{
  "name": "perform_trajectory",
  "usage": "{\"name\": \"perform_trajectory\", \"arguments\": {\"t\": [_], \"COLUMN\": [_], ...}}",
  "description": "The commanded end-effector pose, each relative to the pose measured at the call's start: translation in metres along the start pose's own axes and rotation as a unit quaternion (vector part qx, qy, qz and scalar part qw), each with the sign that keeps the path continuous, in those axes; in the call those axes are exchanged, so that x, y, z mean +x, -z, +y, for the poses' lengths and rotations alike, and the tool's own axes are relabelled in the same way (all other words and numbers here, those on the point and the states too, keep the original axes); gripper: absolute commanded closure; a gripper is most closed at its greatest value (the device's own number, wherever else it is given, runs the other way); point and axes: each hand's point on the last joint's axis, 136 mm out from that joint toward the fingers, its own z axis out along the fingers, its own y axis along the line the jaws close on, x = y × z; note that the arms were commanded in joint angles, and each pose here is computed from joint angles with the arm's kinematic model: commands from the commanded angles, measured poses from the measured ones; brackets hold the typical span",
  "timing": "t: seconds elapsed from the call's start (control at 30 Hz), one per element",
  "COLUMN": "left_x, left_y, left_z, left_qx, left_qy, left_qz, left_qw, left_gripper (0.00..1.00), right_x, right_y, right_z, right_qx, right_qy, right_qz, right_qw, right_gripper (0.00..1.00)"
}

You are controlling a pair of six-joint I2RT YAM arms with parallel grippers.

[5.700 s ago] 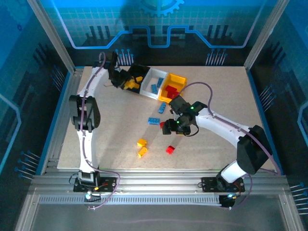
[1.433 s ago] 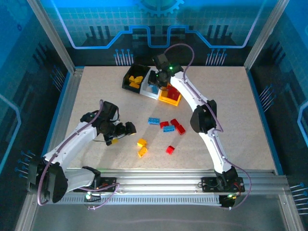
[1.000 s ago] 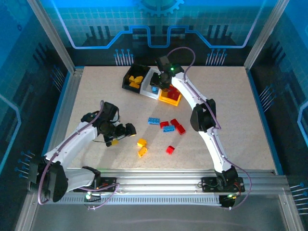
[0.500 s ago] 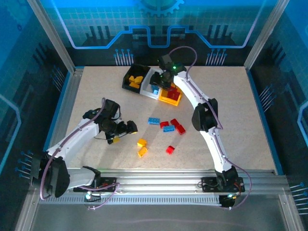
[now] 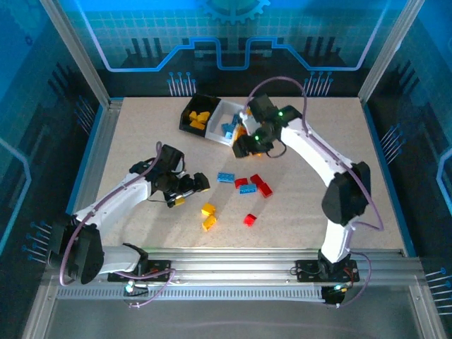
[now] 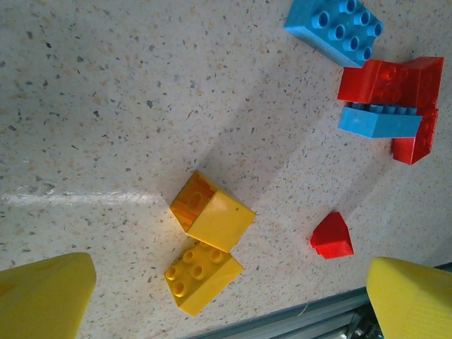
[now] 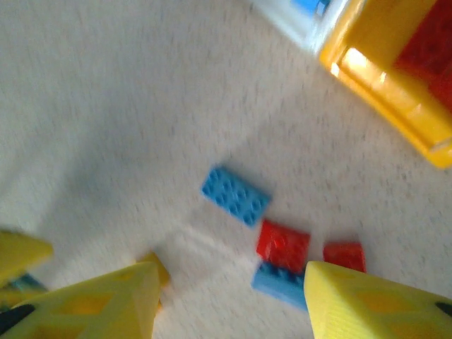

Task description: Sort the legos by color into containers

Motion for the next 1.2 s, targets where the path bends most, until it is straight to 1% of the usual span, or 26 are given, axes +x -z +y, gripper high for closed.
{"name": "perform_trajectory", "arguments": {"t": [0.0,0.03,0.07,0.1,0.13,0.17,0.23,0.3,0.4,0.5,0.6,0.77,0.93,1.17], "left_x": [-0.001,-0.002,-0.003,-0.003,-0.003,-0.003,-0.003,-0.002,0.002,0.007,0.011,0.016,0.016,0.011], "left_y": [-0.007,-0.007,-0.007,-0.008,-0.008,-0.008,-0.007,-0.005,-0.002,0.000,0.000,0.001,0.002,0.003], "left_z": [0.001,0.001,0.001,0.001,0.001,0.002,0.002,0.003,0.008,0.015,0.022,0.029,0.032,0.034], "left_qx": [-0.001,-0.002,-0.002,-0.003,-0.004,-0.007,-0.008,-0.010,-0.014,-0.021,-0.029,-0.035,-0.040,-0.041], "left_qy": [0.016,0.017,0.018,0.018,0.019,0.019,0.019,0.019,0.019,0.019,0.019,0.018,0.016,0.020], "left_qz": [-0.003,-0.003,-0.004,-0.003,-0.003,-0.002,-0.003,-0.004,-0.008,-0.009,-0.007,-0.006,-0.006,-0.005], "left_qw": [1.000,1.000,1.000,1.000,1.000,1.000,1.000,1.000,1.000,1.000,0.999,0.999,0.999,0.999], "left_gripper": [0.01,0.01,0.01,0.01,0.01,0.01,0.01,0.01,0.01,0.01,0.01,0.01,0.01,0.01], "right_x": [0.025,0.037,0.052,0.067,0.081,0.081,0.077,0.078,0.081,0.075,0.069,0.063,0.070,0.080], "right_y": [0.000,-0.003,-0.005,-0.006,-0.010,-0.012,-0.012,-0.016,-0.034,-0.045,-0.059,-0.079,-0.099,-0.107], "right_z": [0.023,0.021,0.025,0.030,0.029,0.025,0.020,0.014,0.004,0.006,0.003,-0.004,-0.017,-0.022], "right_qx": [0.002,0.021,0.006,-0.022,-0.031,-0.020,-0.022,-0.030,-0.026,-0.030,-0.030,-0.031,-0.038,-0.053], "right_qy": [0.241,0.301,0.379,0.435,0.483,0.512,0.527,0.539,0.568,0.583,0.588,0.587,0.582,0.570], "right_qz": [-0.017,-0.013,-0.011,-0.009,-0.011,-0.025,-0.037,-0.021,0.006,-0.009,-0.007,0.020,0.054,0.075], "right_qw": [0.970,0.953,0.925,0.900,0.875,0.859,0.849,0.842,0.822,0.812,0.808,0.809,0.811,0.817], "right_gripper": [0.41,0.41,0.40,0.39,0.38,0.38,0.39,0.40,0.42,0.42,0.43,0.44,0.45,0.47]}}
